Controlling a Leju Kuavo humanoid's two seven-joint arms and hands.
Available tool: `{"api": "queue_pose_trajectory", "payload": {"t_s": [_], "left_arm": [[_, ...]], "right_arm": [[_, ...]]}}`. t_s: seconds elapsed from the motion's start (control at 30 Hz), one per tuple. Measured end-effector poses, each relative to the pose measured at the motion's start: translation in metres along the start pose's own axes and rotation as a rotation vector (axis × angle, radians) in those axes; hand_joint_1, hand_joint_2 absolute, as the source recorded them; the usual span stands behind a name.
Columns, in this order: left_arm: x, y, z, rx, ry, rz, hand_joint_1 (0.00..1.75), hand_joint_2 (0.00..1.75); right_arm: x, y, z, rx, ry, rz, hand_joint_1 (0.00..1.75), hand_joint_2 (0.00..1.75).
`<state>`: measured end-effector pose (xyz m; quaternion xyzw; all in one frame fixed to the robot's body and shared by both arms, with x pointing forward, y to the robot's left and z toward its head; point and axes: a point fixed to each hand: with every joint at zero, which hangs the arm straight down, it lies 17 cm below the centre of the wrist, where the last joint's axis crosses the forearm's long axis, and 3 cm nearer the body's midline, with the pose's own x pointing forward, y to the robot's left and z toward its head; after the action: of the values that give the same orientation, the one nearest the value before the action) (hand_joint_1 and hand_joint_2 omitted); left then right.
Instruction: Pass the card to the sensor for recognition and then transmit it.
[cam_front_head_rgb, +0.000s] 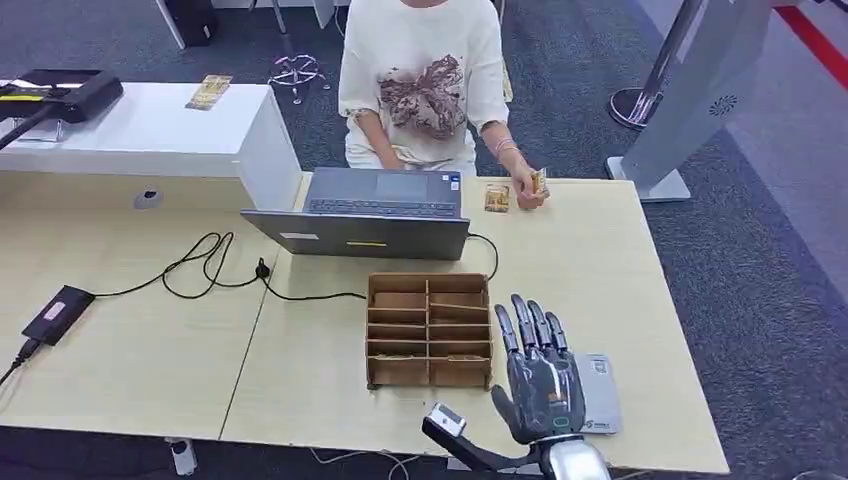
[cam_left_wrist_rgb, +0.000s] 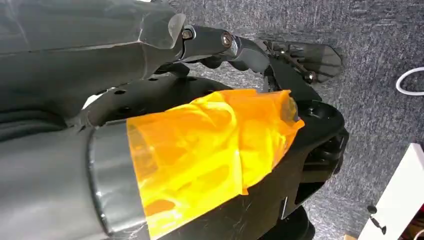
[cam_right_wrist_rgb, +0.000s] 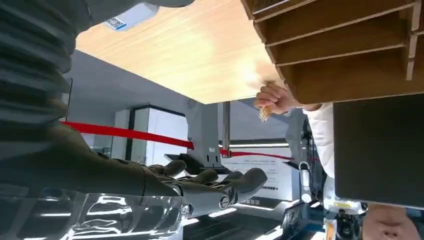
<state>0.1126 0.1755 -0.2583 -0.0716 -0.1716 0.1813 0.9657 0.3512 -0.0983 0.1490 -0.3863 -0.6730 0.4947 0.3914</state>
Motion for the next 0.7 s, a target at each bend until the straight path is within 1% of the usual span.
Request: {"api": "queue_pose_trajectory", "payload": {"t_s": [0.4, 0.7], "left_arm": [[0.0, -0.001, 0.0, -0.004, 0.0, -0.004, 0.0, 0.0], [0.0, -0.001, 0.0, -0.004, 0.0, -0.003, 0.0, 0.0]], "right_arm": [[0.012, 0.006, -0.024, 0.018, -0.032, -0.02, 0.0, 1.75], [0.018, 0.017, -0.025, 0.045, -0.033, -0.044, 0.0, 1.75]]}}
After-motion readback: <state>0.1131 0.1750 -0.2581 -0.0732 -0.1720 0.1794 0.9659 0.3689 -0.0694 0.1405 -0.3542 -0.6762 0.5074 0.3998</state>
